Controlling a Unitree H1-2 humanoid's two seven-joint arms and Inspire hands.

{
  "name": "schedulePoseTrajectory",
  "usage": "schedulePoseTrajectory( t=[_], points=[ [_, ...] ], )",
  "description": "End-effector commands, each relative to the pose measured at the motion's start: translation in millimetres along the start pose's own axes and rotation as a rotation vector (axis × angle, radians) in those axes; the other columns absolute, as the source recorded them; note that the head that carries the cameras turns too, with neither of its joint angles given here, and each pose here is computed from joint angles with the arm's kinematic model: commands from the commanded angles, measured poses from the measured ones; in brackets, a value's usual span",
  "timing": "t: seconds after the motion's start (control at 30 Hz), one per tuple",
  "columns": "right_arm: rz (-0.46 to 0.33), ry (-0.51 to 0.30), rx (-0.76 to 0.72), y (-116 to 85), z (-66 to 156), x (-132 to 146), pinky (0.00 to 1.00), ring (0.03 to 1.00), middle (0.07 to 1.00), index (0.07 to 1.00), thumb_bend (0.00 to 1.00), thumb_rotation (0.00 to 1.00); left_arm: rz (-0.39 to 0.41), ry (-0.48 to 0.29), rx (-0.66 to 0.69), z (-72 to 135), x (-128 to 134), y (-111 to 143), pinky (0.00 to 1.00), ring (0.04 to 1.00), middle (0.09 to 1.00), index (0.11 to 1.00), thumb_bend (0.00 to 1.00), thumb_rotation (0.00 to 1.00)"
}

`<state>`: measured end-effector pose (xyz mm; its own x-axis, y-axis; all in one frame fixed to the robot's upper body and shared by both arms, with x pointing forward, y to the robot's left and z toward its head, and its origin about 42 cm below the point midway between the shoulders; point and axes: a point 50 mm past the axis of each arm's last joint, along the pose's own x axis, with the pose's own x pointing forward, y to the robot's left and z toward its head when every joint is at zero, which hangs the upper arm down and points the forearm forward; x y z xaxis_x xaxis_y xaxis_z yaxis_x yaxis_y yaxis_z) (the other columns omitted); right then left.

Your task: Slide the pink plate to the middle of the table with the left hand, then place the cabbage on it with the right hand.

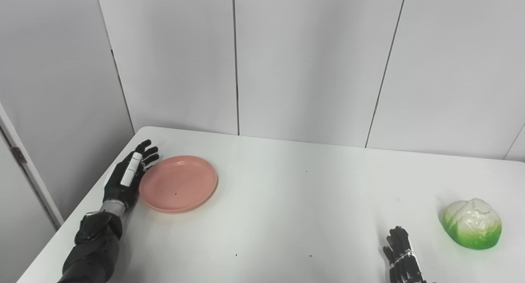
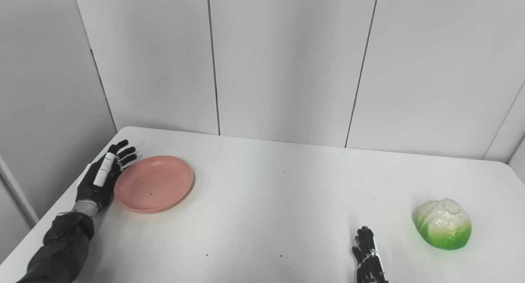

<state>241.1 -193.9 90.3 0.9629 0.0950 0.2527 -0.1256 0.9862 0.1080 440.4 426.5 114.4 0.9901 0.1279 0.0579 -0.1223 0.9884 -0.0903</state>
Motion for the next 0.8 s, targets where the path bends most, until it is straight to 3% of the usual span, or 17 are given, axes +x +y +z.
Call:
schedulePoseTrajectory(
  t=[0.0, 0.27, 0.37, 0.77],
  points=[
    [-0.022, 0.165, 0.0, -7, -20, -28, 1.0, 0.994, 0.973, 0.964, 0.91, 0.99, -0.057, -0.027, -0.01, 3, 9, -22, 0.79, 0.872, 0.858, 0.861, 0.89, 0.77],
    [-0.018, 0.164, 0.005, -5, -19, -28, 1.0, 0.994, 0.973, 0.964, 0.9, 0.98, -0.086, -0.017, 0.008, -1, 16, -52, 0.79, 0.878, 0.857, 0.855, 0.88, 0.83],
    [-0.017, 0.16, 0.01, -4, -19, -27, 1.0, 0.993, 0.975, 0.967, 0.89, 0.98, -0.1, -0.019, -0.002, -3, 19, -66, 0.79, 0.875, 0.847, 0.846, 0.93, 0.81],
    [-0.024, 0.163, 0.011, -1, -18, -27, 1.0, 0.988, 0.968, 0.956, 0.9, 0.98, -0.122, 0.006, -0.033, -22, 14, -116, 0.81, 0.872, 0.842, 0.852, 0.88, 0.8]
  ],
)
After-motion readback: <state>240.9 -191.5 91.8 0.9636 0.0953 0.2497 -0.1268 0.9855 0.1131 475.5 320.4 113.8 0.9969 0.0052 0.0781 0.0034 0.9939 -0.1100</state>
